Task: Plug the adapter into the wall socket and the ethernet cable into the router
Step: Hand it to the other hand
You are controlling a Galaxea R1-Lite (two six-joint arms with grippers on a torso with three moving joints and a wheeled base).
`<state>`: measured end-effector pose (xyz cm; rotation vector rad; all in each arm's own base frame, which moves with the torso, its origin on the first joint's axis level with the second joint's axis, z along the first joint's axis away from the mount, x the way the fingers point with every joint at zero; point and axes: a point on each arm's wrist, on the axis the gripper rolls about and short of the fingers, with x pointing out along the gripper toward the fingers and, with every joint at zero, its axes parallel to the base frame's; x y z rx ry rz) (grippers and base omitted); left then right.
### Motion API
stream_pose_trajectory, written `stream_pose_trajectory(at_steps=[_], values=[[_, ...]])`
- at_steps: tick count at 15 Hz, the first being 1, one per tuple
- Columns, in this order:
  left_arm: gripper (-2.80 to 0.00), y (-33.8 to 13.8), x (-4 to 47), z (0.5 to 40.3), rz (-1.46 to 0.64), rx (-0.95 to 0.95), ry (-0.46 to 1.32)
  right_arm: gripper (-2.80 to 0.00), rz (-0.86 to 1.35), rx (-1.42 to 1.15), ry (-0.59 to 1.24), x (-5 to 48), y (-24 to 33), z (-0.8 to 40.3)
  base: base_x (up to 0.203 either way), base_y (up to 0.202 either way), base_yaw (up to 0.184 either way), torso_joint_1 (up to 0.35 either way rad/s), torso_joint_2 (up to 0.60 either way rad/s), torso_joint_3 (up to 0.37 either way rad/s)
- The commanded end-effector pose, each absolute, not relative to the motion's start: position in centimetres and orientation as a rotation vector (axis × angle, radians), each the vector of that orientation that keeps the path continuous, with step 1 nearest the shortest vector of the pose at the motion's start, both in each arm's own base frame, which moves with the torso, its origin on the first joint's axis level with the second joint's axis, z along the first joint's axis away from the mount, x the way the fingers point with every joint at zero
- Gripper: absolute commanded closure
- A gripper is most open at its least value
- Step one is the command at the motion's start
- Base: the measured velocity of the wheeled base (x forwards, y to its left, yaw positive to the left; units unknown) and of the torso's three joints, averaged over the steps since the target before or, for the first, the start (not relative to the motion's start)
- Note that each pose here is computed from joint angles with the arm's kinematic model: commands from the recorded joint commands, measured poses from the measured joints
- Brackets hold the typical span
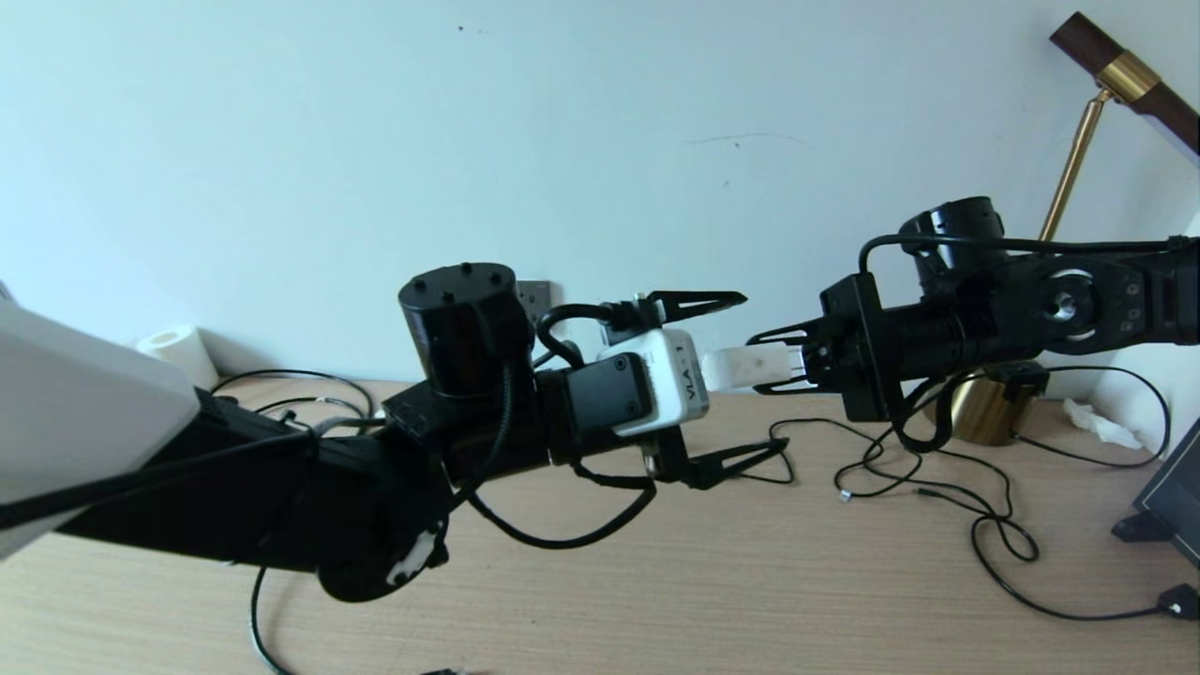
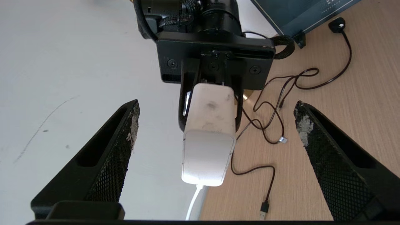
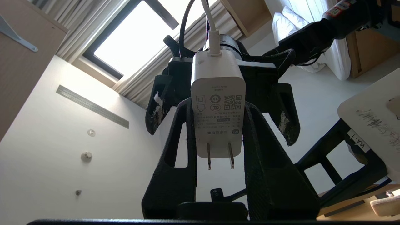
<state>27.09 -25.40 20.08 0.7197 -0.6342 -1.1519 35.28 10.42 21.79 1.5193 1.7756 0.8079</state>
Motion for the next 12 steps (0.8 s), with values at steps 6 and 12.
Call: stream_pose_trajectory(at_steps=[6,12], values=[[-2.80,-25.70,27.52,19.66,-1.156,0.724,-0.632,0.00,0.815,1.513,1.801,34.90,10.84,21.83,0.000,0.000,0.000,0.000,0.00,0.000],[0.00,-25.59,27.56,19.69,-1.155,0.724,-0.634,0.00,0.815,1.509,1.806,34.81,11.02,21.67,0.000,0.000,0.000,0.000,0.00,0.000]])
